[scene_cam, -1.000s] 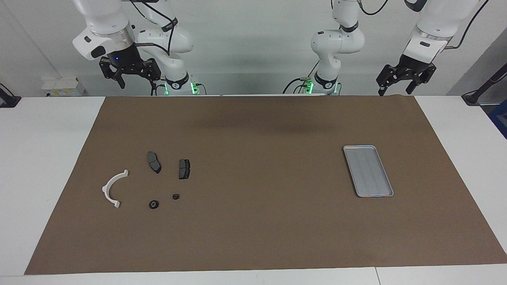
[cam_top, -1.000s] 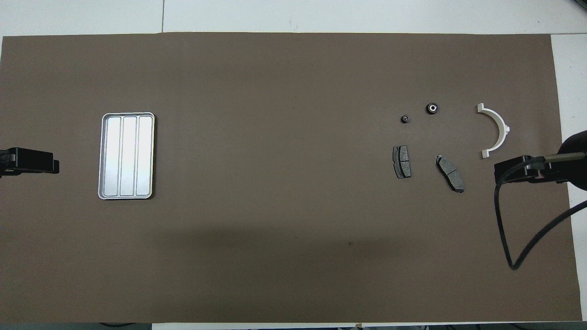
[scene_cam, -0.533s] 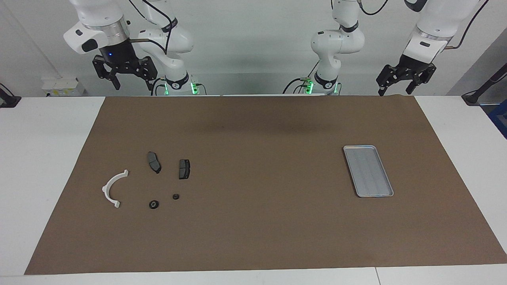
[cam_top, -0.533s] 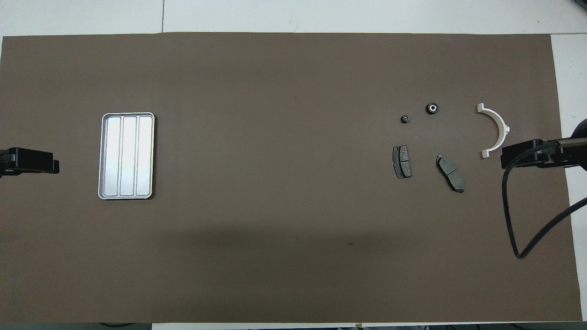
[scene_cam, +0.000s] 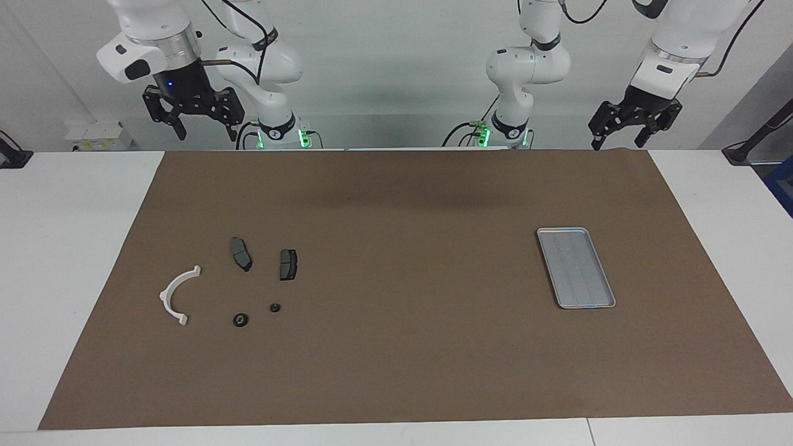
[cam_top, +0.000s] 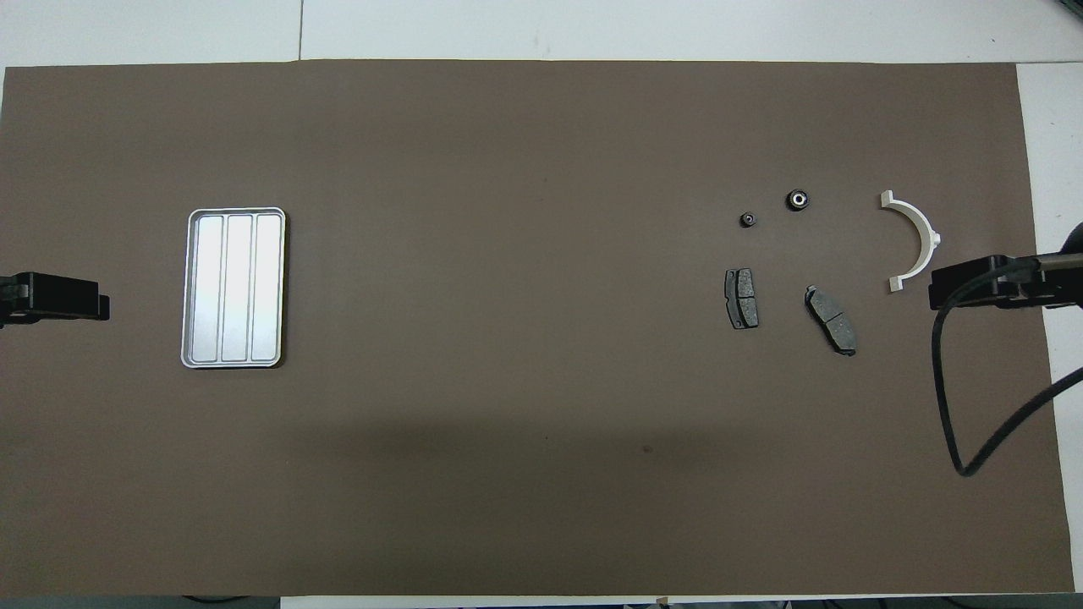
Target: Place bearing gear from tray to pile
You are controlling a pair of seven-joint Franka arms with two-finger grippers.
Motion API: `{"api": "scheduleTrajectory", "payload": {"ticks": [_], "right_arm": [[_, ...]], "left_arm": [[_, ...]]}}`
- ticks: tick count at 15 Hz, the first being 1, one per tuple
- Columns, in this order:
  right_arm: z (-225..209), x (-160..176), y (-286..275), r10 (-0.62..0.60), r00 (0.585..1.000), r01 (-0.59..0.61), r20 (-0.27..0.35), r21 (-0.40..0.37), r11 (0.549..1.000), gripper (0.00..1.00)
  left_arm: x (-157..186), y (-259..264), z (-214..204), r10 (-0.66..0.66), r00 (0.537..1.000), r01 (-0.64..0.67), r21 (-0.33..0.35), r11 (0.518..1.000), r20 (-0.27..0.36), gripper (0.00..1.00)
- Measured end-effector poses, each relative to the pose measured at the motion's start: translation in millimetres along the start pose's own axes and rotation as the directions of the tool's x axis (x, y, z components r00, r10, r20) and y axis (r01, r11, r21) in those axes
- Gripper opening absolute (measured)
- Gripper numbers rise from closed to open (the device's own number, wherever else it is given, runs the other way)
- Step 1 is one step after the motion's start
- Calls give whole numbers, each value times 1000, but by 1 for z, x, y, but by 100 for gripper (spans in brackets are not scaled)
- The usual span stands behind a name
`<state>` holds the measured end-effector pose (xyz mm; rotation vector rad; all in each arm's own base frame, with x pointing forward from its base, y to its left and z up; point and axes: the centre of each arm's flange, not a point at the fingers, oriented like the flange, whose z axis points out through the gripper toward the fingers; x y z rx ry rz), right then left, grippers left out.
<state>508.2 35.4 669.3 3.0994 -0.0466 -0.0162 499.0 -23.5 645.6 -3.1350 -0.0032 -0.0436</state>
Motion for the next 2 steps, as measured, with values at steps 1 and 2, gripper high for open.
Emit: {"api": "scheduleTrajectory", "payload": {"ticks": [1, 2], "right_arm": [[0, 0, 1, 2, 1000, -2, 0, 0, 1000, 100], [0, 0, 1, 2, 1000, -2, 0, 0, 1000, 100]], "left_arm": [[0, 0, 0, 0, 1000, 0, 0, 1000, 0, 100], [0, 0, 0, 0, 1000, 0, 0, 1000, 0, 100]]}}
